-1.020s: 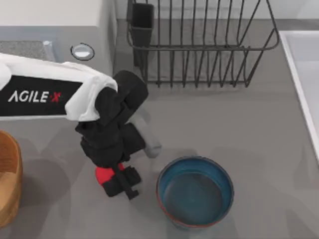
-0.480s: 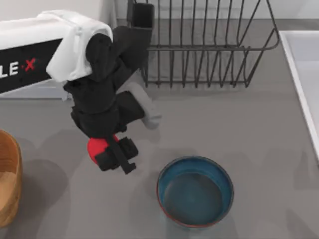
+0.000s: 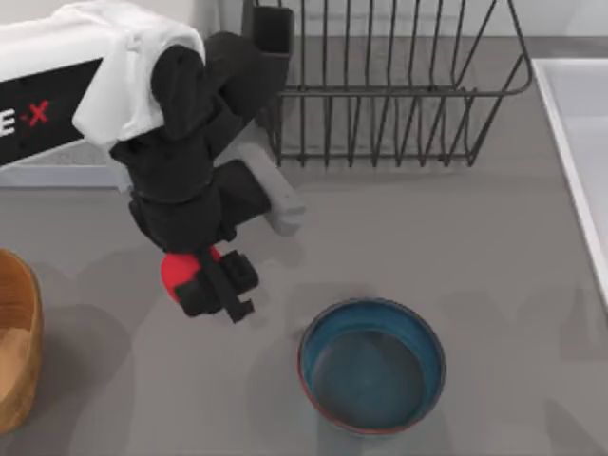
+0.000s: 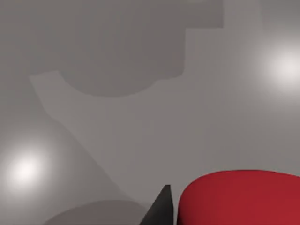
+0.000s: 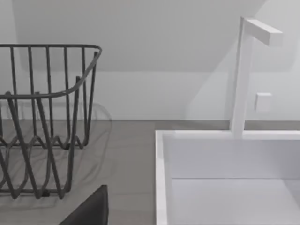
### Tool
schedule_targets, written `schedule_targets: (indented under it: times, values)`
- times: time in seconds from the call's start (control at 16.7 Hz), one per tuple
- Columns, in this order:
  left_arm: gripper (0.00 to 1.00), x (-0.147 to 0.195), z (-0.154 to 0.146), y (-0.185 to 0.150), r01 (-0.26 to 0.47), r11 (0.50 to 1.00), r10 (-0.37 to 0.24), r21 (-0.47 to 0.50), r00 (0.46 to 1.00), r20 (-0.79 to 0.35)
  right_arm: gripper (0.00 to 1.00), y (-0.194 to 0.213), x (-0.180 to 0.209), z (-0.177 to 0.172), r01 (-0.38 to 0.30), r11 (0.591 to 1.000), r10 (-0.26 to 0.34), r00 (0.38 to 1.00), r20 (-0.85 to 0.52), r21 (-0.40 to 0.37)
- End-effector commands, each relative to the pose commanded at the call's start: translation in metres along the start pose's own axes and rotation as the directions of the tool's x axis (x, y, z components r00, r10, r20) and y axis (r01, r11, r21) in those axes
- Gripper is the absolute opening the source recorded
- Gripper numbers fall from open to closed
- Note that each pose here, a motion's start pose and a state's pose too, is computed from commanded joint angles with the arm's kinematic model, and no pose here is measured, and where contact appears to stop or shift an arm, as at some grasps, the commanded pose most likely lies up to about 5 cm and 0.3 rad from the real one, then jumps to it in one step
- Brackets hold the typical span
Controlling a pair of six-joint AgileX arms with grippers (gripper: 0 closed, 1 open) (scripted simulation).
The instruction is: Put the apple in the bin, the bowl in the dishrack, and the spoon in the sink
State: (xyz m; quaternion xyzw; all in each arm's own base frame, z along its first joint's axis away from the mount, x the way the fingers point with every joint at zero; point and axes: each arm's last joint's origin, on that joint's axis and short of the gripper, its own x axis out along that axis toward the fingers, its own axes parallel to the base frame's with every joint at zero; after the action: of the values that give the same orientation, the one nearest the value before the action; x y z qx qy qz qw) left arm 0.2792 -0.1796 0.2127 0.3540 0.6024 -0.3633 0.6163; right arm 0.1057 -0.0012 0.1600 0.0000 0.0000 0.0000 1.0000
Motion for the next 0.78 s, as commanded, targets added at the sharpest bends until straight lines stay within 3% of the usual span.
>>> schedule_targets:
  times: [0.36, 0.78]
  values:
    - [0.0, -0.016, -0.049, 0.051, 0.004, 0.999, -0.005, 0.054, 1.0, 0.007, 1.0, 0.0, 0.0, 0.0, 0.0, 1.0, 0.0, 1.0, 0.0, 0.0]
    - [0.0, -0.045, -0.14, 0.085, 0.002, 0.968, -0.004, 0.25, 1.0, 0.01, 1.0, 0.0, 0.0, 0.0, 0.0, 1.0, 0.0, 1.0, 0.0, 0.0]
